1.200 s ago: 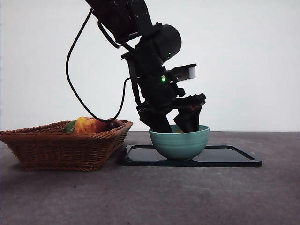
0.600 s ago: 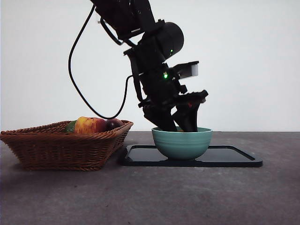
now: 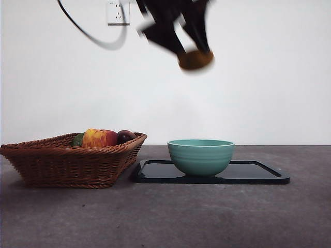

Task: Pick up the wifruite, put it on the bowl, pick up the plate, put it on desk

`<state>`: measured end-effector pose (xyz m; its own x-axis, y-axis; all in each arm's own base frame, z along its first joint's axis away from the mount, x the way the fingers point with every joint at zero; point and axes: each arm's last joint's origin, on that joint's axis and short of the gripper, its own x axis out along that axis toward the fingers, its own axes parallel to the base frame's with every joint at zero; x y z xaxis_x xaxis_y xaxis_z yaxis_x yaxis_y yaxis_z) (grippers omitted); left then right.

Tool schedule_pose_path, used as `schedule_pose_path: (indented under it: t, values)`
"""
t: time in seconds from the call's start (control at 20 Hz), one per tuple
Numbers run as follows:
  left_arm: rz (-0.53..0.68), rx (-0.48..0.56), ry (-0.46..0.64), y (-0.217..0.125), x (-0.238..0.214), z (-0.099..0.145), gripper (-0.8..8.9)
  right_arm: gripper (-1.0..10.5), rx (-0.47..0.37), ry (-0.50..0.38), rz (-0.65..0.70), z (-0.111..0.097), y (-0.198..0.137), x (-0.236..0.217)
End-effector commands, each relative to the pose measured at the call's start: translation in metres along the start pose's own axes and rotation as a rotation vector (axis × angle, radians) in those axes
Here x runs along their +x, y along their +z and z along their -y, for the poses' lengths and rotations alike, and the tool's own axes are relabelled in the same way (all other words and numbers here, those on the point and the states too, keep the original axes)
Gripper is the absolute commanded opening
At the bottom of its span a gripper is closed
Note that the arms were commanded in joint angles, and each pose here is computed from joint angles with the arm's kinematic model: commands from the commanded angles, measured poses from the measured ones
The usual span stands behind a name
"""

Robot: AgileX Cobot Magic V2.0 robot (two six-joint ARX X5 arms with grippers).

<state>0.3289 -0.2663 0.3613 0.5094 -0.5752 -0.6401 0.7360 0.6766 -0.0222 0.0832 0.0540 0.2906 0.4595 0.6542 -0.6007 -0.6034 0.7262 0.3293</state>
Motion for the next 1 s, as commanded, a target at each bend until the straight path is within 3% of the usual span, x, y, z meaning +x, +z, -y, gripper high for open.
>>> schedule_pose_path:
  t: [0.05, 0.25, 0.45, 0.7, 0.9, 1.0]
  values:
    - [0.082, -0.052, 0.024, 0.014, -0.052, -0.005, 2.04, 1.8, -0.021, 0.003, 0.017, -0.001, 0.003, -0.001]
    - [0.088, -0.134, 0.081, 0.006, -0.123, -0.018, 2.04, 1.8, -0.027, 0.004, 0.023, -0.001, 0.003, -0.001]
    - [0.054, -0.183, 0.119, -0.011, -0.161, -0.024, 1.71, 1.8, -0.031, 0.004, 0.023, -0.001, 0.003, -0.001]
    - [0.008, -0.293, 0.183, -0.061, -0.153, -0.029, 1.73, 1.8, -0.031, 0.004, 0.023, -0.001, 0.003, -0.001]
    - [0.007, -0.388, 0.327, -0.102, -0.132, -0.034, 1.73, 1.7, -0.031, 0.004, 0.023, -0.001, 0.003, -0.001]
    - [-0.003, -0.422, 0.348, -0.117, -0.116, -0.037, 1.73, 1.8, -0.031, 0.004, 0.023, -0.001, 0.003, -0.001]
